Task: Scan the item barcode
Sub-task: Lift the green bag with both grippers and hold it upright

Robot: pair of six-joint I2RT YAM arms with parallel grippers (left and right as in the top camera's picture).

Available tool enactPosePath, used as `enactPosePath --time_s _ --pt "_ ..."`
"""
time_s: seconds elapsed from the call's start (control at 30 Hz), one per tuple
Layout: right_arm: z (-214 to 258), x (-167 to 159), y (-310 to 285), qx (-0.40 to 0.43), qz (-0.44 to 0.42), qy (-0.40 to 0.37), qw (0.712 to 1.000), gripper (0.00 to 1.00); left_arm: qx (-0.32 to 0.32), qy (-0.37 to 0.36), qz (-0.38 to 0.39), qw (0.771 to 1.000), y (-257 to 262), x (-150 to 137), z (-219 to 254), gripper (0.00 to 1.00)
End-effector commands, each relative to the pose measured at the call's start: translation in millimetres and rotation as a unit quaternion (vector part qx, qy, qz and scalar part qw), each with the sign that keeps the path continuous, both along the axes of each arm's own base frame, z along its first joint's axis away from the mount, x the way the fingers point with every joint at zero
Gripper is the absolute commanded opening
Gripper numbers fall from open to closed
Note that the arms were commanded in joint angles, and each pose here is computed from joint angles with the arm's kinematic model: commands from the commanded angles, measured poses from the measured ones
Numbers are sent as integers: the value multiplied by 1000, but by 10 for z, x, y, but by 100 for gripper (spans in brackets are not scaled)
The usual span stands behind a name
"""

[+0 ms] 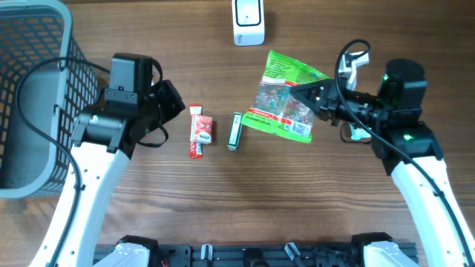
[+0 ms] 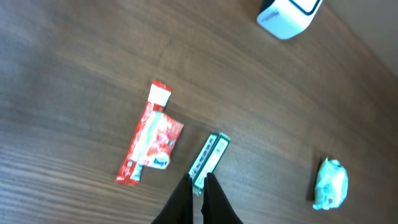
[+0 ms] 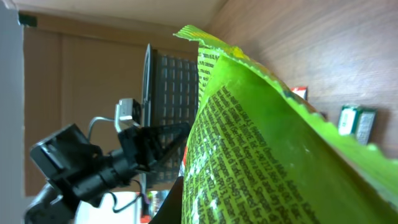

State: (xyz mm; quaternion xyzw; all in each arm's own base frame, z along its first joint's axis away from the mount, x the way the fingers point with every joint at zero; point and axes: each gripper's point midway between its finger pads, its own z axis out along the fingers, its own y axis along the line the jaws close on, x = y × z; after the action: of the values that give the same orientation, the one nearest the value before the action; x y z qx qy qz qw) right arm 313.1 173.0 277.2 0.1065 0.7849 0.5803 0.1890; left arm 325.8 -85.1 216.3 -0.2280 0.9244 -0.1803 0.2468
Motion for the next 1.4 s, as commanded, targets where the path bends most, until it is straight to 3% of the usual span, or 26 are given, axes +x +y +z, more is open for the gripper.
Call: enactPosePath --time_s 0.0,0.1,0.13,0.17,0.2,0.23,0.37,0.5,0.6,0.8,0.9,1.1,1.37 --pt "141 -58 217 30 13 17 999 4 -48 1 -52 998 -186 -85 89 4" --pt "226 -67 335 41 16 10 999 4 -73 -5 -126 989 -378 -170 137 5" --pt "254 -54 366 40 14 -2 999 4 -76 -10 -148 986 -422 -189 153 11" --pt "264 -58 385 38 16 -10 999 4 -77 -17 -161 984 -441 -187 170 21" --pt "263 -78 405 33 24 -19 999 4 -78 -27 -168 982 -444 -164 197 50" --pt "263 -97 416 30 32 -28 999 4 -82 -35 -174 981 -446 -143 224 53" --pt "242 -162 439 24 54 -39 997 4 -149 -80 -218 961 -523 -68 450 50" --pt "281 -206 462 31 70 -45 996 4 -246 -107 -313 911 -794 -185 682 61" --pt "305 -199 464 33 70 -50 996 5 -316 -109 -381 862 -984 -338 791 63" --pt "401 -173 469 43 68 -68 994 4 -330 -88 -396 853 -1114 -360 707 62" --pt "393 -132 454 39 56 -69 995 4 -332 -86 -408 846 -1184 -403 715 51" --pt "375 -31 409 30 25 -72 997 4 -384 -106 -462 793 -1328 -586 963 52" --pt "397 -25 410 32 24 -76 996 4 -373 -100 -476 790 -1456 -653 925 54"
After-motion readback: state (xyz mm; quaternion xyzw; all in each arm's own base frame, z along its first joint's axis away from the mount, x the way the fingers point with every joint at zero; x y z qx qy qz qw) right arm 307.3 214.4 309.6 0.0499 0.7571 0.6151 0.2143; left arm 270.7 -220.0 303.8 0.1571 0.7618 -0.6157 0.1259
